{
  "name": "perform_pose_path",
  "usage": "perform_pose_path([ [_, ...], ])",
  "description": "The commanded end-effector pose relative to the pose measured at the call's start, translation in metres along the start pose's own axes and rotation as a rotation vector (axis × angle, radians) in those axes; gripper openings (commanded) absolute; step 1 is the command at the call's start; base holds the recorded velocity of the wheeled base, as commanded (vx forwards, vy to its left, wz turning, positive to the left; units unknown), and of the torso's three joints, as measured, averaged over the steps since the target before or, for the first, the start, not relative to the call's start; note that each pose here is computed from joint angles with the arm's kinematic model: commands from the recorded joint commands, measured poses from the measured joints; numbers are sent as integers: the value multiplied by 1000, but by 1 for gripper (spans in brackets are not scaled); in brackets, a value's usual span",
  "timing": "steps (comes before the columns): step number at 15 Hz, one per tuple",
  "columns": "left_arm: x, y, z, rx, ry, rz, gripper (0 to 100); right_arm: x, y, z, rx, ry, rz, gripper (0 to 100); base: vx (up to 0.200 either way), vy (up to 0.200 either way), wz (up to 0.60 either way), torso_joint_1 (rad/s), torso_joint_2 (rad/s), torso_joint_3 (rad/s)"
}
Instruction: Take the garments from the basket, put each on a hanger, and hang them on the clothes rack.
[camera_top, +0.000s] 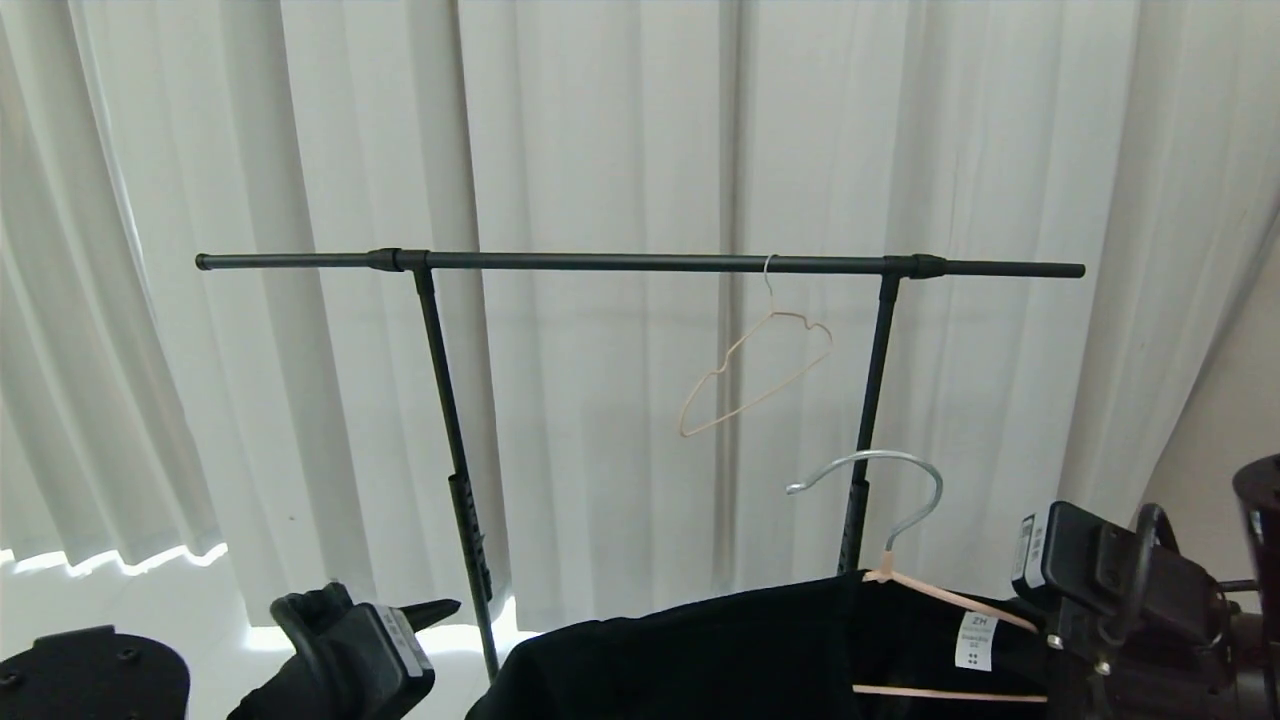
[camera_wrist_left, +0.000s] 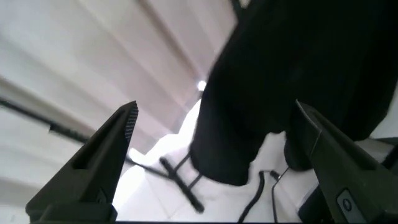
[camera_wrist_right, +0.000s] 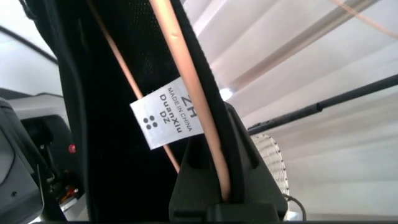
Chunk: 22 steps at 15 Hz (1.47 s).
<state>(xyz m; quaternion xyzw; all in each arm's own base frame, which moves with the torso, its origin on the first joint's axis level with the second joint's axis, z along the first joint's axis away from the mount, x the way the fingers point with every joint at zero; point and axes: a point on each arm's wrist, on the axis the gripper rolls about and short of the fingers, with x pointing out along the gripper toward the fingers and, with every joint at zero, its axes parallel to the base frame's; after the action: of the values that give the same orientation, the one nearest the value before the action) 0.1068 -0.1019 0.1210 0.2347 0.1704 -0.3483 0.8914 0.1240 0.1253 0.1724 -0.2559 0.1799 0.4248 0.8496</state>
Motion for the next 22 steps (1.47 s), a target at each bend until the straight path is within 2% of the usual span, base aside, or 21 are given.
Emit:
perform_pose_path([
  [1,11,3,-8,-17,77,13,100,-9,1,3,-7,-37,-5,0,0,0,0,0,0,0],
  [4,17,2,-7,-13,91,-16,100,-9,7,7,-27,-59,24,0,0,0,0,0,0,0],
  [5,17,2,-7,-13,91,-16,0,-9,7,7,-27,-59,24,0,0,0,0,0,0,0],
  [7,19,3,-9,-20,104,-13,0,-10,8,8,-33,-64,29,0,0,0,0,0,0,0],
  [10,17,12,-18,-56,140,48,0,-14,8,7,-32,-73,21,0,0,0,0,0,0,0],
  [11,13,24,-26,-97,170,117,0,-15,7,7,-30,-73,8,0,0,0,0,0,0,0],
  [16,4,46,-46,-203,248,271,0,-16,2,5,-11,-66,-23,0,0,0,0,0,0,0],
  [17,2,45,-48,-208,253,276,0,-16,2,5,-11,-66,-23,0,0,0,0,0,0,0],
  [22,-4,39,-41,-177,189,245,0,-14,1,5,-10,-60,-24,0,0,0,0,0,0,0],
])
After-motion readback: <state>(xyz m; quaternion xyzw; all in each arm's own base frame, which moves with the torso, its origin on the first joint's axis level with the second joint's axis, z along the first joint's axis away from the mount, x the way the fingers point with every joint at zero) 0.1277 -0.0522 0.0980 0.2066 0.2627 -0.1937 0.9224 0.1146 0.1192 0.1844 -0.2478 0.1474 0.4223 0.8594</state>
